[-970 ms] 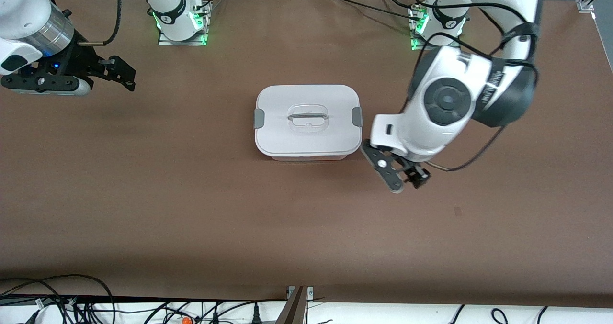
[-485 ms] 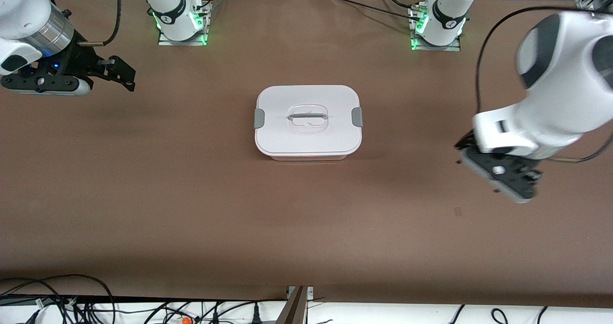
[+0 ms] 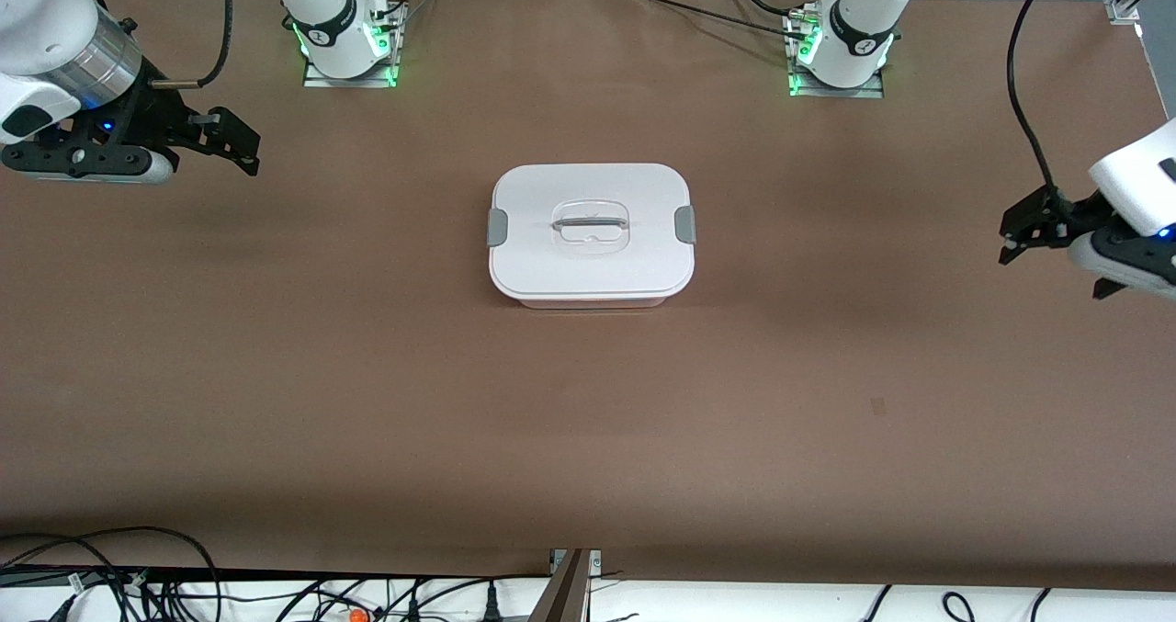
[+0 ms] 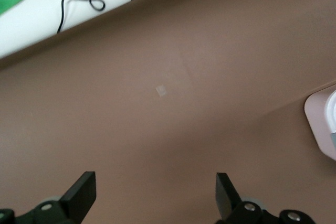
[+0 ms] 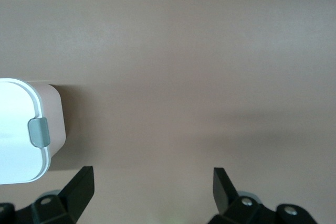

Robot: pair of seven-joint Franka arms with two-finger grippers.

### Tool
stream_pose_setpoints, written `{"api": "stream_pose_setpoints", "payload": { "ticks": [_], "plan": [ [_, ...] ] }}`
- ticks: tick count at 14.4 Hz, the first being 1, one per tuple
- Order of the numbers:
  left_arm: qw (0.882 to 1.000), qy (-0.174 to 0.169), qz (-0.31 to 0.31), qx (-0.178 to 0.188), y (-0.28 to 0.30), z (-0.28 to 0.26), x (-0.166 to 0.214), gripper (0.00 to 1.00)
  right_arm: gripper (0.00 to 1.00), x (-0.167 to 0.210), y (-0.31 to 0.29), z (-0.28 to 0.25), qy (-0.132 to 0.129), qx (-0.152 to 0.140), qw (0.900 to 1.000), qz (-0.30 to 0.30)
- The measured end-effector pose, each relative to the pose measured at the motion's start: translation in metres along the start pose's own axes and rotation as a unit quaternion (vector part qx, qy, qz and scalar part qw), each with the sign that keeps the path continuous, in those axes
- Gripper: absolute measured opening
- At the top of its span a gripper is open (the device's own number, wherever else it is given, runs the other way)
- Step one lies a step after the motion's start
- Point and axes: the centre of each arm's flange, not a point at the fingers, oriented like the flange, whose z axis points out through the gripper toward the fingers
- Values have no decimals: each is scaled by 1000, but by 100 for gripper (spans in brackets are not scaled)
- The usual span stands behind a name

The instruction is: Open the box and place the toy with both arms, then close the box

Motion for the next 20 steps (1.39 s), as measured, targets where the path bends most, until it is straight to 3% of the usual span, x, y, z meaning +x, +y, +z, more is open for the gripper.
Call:
{"api": "stream_pose_setpoints", "payload": {
  "ticks": [5,9,20],
  "plan": [
    [995,-24,-96,-16,-10,-15,-36,100,100,0,0,0,0,0,1000,0],
    [991,-57,-119,-32,-17,14,-48,100,100,0,0,0,0,0,1000,0],
    [985,-83,-145,-35,-15,28,-50,100,100,0,0,0,1,0,1000,0]
  ]
}}
